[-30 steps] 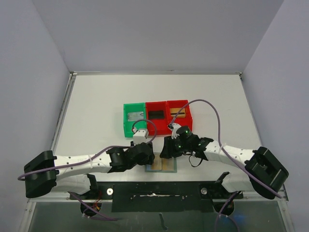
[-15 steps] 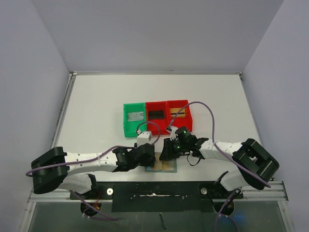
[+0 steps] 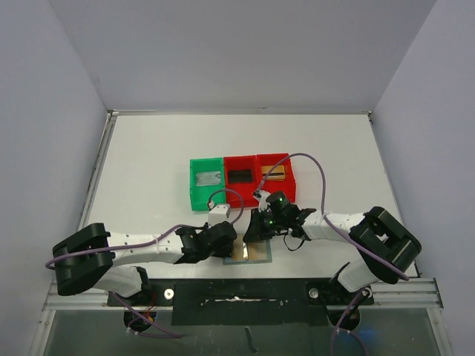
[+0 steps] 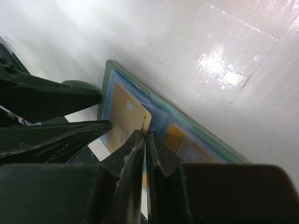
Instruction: Take the credit cards out of the card holder
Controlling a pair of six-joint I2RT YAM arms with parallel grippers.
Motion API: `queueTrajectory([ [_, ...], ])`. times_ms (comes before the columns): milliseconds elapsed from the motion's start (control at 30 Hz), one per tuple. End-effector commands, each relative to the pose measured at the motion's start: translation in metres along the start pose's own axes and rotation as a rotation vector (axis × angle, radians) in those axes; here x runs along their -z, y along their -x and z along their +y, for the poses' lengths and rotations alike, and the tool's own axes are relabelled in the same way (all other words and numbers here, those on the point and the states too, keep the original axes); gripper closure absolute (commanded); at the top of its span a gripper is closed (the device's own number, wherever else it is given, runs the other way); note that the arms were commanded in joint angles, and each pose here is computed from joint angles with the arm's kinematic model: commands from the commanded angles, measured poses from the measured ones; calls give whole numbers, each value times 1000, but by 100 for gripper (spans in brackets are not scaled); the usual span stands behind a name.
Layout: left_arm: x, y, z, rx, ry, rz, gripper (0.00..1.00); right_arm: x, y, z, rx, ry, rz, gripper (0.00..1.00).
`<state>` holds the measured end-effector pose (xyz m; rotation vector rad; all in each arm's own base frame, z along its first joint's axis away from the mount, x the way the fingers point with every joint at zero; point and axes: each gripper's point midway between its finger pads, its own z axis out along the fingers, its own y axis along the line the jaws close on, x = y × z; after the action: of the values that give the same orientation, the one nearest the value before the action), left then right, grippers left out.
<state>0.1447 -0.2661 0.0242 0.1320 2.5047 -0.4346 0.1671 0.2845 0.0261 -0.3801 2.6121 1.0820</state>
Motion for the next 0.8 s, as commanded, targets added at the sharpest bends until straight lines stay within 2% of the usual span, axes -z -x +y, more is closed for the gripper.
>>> queueTrajectory([
  [0,-4,4,-4,24,-8,-16,64,5,29,24,43,82,-95,95],
  [433,-7,5,1,23,29,-19,67,17,23,9,13,67,-106,96],
  [767,-5,8,3,23,28,-34,67,23,36,4,-20,37,-155,94],
])
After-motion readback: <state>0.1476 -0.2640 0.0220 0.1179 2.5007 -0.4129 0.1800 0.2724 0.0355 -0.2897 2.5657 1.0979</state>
